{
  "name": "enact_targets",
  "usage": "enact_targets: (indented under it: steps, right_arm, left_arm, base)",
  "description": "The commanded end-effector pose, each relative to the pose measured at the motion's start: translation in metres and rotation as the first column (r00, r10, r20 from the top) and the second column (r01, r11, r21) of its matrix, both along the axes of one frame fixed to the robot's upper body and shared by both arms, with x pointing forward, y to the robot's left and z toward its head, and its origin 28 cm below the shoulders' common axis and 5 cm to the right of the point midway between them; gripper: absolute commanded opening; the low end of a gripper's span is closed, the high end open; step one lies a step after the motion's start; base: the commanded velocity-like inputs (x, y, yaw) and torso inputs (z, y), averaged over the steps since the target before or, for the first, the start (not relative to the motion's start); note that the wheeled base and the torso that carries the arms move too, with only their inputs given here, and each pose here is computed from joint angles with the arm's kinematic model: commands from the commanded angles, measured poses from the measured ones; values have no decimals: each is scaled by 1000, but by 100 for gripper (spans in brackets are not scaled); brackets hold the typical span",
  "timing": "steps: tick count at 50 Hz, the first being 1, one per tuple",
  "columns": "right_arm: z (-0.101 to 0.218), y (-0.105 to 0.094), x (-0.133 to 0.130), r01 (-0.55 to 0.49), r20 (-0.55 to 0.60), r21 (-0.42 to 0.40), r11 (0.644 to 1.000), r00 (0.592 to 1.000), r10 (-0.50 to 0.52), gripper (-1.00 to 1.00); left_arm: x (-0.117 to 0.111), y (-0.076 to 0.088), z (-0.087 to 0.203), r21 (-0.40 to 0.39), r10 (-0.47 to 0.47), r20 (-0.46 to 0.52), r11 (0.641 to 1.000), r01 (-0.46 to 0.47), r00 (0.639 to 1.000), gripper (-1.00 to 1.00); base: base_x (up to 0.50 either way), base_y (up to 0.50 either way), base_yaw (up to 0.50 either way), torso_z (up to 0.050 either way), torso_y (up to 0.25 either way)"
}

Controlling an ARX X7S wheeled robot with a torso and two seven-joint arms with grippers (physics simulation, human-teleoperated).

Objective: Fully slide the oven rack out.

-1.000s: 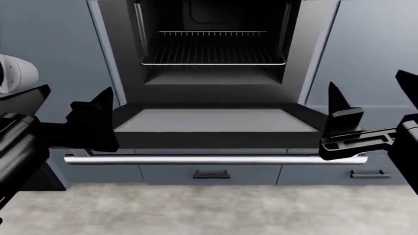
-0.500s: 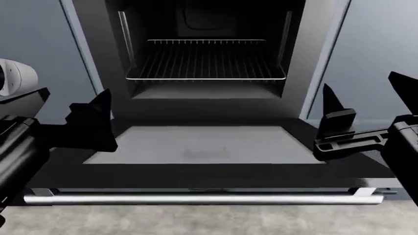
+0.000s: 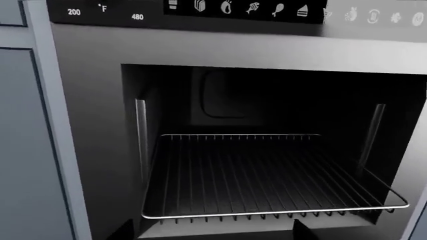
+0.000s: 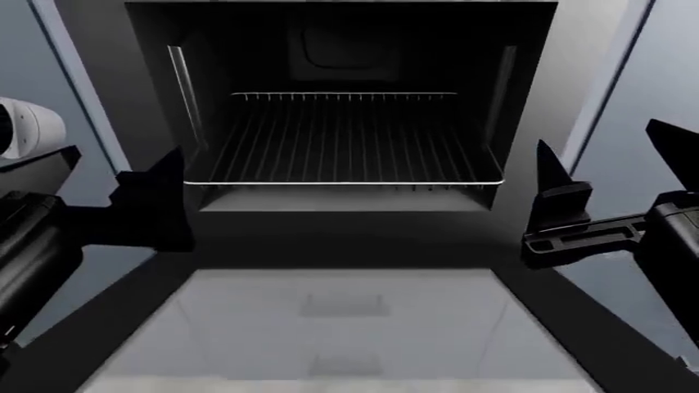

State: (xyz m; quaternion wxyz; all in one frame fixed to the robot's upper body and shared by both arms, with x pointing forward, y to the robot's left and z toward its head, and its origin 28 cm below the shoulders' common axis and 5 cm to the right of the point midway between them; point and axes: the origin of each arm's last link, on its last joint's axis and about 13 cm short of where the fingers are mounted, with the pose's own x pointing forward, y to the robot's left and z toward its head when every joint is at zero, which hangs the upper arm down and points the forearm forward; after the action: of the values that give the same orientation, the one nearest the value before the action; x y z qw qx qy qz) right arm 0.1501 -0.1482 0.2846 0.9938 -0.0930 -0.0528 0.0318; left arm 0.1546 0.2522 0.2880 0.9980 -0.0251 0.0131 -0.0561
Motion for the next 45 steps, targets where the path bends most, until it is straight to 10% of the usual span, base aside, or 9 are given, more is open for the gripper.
enact_targets:
  steps: [1,45]
  right_arm:
    - [0,1,0,-2,-4,-4,1000,1000,1,100]
    - [36,7,-5,-55,-87,55,997,994,59,100]
  left_arm:
    - [1,0,1,13,2,6,1000,-2,1000,100]
    - [1,1,14,46,9,-50,999,-6,999,100]
  base:
    - [406,-1,0,0,0]
    - [137,0,0,0,-11]
